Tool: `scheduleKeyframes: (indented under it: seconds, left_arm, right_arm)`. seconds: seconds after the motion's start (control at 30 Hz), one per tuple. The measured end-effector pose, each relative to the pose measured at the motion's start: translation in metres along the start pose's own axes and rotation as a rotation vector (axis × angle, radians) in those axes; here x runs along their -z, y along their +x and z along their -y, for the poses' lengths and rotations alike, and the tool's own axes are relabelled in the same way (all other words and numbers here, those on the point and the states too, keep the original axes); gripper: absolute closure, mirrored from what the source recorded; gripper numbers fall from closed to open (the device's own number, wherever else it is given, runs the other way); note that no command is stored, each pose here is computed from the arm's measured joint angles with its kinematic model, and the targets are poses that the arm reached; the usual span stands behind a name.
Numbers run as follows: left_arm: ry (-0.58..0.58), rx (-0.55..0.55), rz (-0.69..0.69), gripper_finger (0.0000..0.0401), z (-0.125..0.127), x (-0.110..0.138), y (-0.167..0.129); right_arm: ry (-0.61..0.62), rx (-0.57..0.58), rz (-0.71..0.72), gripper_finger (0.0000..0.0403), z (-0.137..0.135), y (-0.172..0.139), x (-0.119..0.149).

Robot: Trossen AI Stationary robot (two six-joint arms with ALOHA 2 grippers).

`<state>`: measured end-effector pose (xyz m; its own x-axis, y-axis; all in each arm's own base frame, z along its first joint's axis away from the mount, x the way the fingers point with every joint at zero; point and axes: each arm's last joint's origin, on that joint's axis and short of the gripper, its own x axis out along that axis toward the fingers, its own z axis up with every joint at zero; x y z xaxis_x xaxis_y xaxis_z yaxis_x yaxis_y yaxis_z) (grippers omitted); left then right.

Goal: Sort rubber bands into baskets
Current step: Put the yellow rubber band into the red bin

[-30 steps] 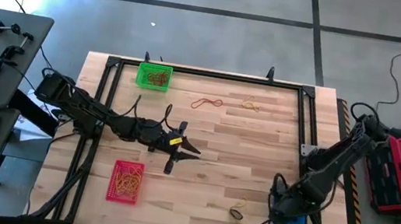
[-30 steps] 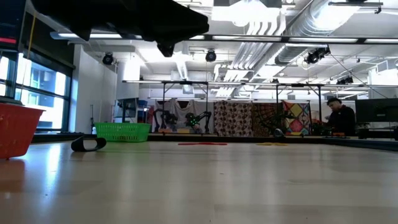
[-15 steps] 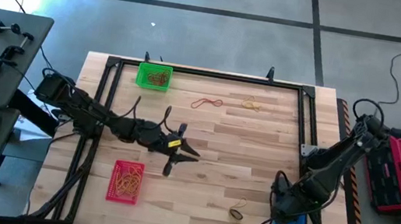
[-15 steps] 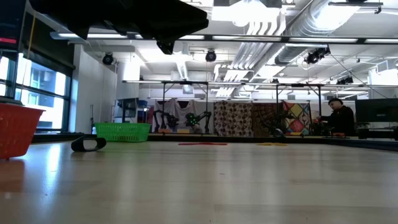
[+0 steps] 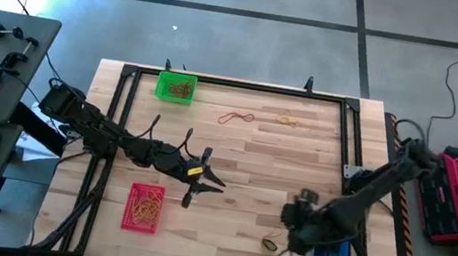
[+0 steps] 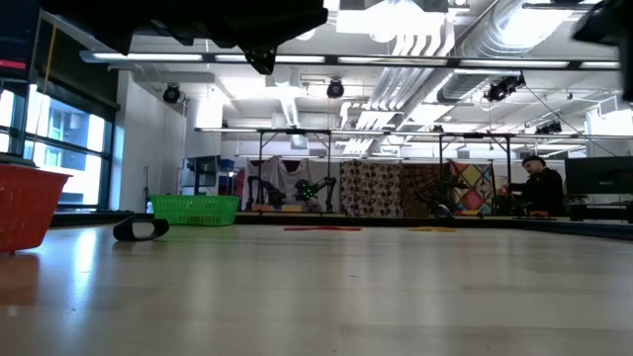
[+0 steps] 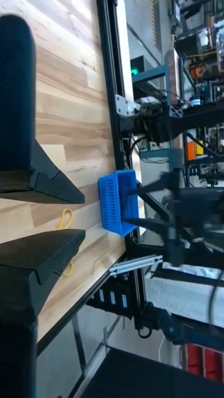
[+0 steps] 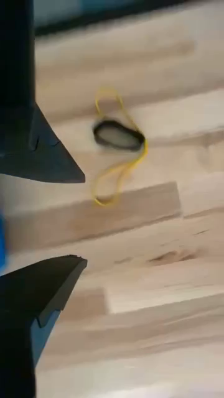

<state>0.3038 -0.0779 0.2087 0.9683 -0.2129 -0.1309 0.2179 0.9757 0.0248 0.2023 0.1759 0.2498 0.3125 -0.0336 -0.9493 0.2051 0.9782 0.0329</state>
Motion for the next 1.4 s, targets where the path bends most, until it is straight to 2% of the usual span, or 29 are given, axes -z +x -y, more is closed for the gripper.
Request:
scheduleKeyframes:
  seconds: [0.2, 0.33, 0.5, 0.8, 1.03, 1.13, 1.2, 1.33, 1.4]
  left_arm:
    - [-0.003, 0.016, 0.001, 0.0335, 0.005, 0.0, 0.0]
    - [-0.01, 0.018, -0.002, 0.0335, 0.006, 0.0, 0.0]
    - [-0.014, 0.022, -0.014, 0.0335, 0.007, 0.001, 0.0]
    - [-0.029, 0.029, -0.04, 0.0335, 0.009, 0.004, 0.0]
    - [-0.027, 0.042, -0.051, 0.0335, 0.013, 0.005, -0.001]
    - [-0.027, 0.042, -0.051, 0.0335, 0.013, 0.005, -0.001]
    - [-0.027, 0.042, -0.051, 0.0335, 0.013, 0.005, -0.001]
    - [-0.026, 0.041, -0.057, 0.0335, 0.013, 0.005, -0.001]
    - [-0.026, 0.041, -0.057, 0.0335, 0.013, 0.005, -0.001]
  right_arm:
    - [-0.247, 0.089, -0.074, 0.0213, -0.011, 0.05, -0.012]
    - [-0.359, 0.099, -0.11, 0.0213, -0.02, 0.076, -0.013]
    - [-0.399, 0.069, -0.156, 0.0213, -0.028, 0.095, -0.011]
    - [-0.453, 0.016, -0.178, 0.0213, -0.034, 0.109, -0.011]
    - [-0.471, -0.011, -0.256, 0.0218, -0.031, 0.123, -0.013]
    - [-0.448, -0.033, -0.282, 0.0248, -0.027, 0.125, -0.017]
    - [-0.443, -0.054, -0.296, 0.0283, -0.025, 0.125, -0.019]
    - [-0.443, -0.097, -0.326, 0.0378, -0.021, 0.127, -0.023]
    - [-0.446, -0.094, -0.327, 0.0392, -0.02, 0.127, -0.025]
